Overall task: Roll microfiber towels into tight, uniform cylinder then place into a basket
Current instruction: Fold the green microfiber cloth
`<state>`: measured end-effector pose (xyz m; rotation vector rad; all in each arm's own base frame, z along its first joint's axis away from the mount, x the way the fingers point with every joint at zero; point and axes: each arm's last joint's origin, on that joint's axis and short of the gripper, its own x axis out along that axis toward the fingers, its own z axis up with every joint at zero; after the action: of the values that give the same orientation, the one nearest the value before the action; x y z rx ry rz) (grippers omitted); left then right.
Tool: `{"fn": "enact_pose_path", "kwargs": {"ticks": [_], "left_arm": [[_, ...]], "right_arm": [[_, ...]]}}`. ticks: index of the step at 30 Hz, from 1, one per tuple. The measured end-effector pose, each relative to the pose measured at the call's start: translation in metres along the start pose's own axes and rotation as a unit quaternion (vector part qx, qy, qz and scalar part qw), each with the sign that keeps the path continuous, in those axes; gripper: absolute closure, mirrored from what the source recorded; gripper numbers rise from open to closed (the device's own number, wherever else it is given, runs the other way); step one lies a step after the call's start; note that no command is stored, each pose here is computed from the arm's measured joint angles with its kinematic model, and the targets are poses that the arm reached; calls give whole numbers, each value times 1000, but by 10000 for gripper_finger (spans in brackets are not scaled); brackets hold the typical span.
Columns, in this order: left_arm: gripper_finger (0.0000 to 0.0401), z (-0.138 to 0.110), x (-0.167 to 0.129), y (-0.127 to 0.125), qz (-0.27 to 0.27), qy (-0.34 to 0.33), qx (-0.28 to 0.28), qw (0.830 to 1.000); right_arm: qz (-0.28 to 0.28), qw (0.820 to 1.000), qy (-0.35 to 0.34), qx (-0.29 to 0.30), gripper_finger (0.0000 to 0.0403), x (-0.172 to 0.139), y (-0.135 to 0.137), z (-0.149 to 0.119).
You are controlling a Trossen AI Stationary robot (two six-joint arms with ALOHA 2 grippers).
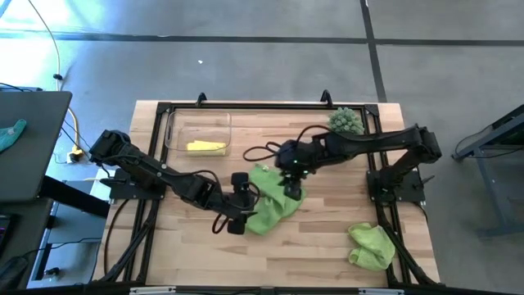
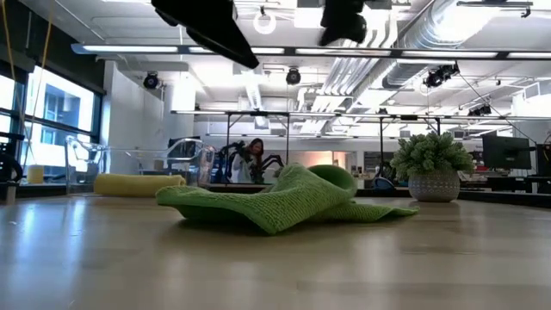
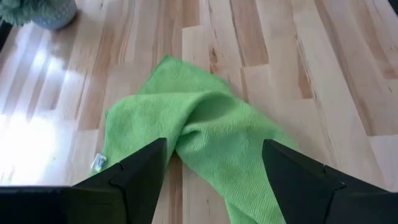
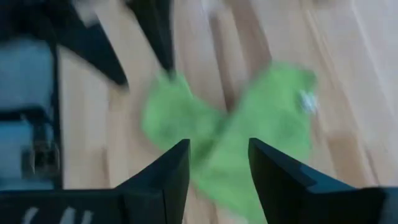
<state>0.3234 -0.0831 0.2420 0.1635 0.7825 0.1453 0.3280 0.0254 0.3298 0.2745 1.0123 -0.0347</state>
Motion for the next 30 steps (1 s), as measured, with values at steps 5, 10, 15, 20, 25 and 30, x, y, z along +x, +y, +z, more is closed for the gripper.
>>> {"fn": "enact_pose_path", "kwargs": {"ticks": [5, 10, 15, 20, 25, 30], "left_arm": [[149, -1, 0, 0, 1, 6, -12, 1000], [149, -2, 0, 0, 1, 9, -19, 1000], [149, -2, 0, 0, 0, 10, -23, 1000], [149, -2, 0, 0, 0, 9, -32, 999], [149, -2, 0, 0, 0, 9, -31, 999], [149, -2, 0, 1, 1, 9, -31, 999]], "right_arm": [[-103, 990, 93, 10, 253, 0, -14, -33], [-96, 985, 128, 60, 258, 30, -35, -69], [-52, 982, 90, 155, 258, 71, -56, -98], [-40, 966, 67, 247, 258, 99, -73, -127], [-25, 963, 51, 264, 258, 111, -72, -143], [-36, 964, 41, 262, 258, 115, -66, -150]]}}
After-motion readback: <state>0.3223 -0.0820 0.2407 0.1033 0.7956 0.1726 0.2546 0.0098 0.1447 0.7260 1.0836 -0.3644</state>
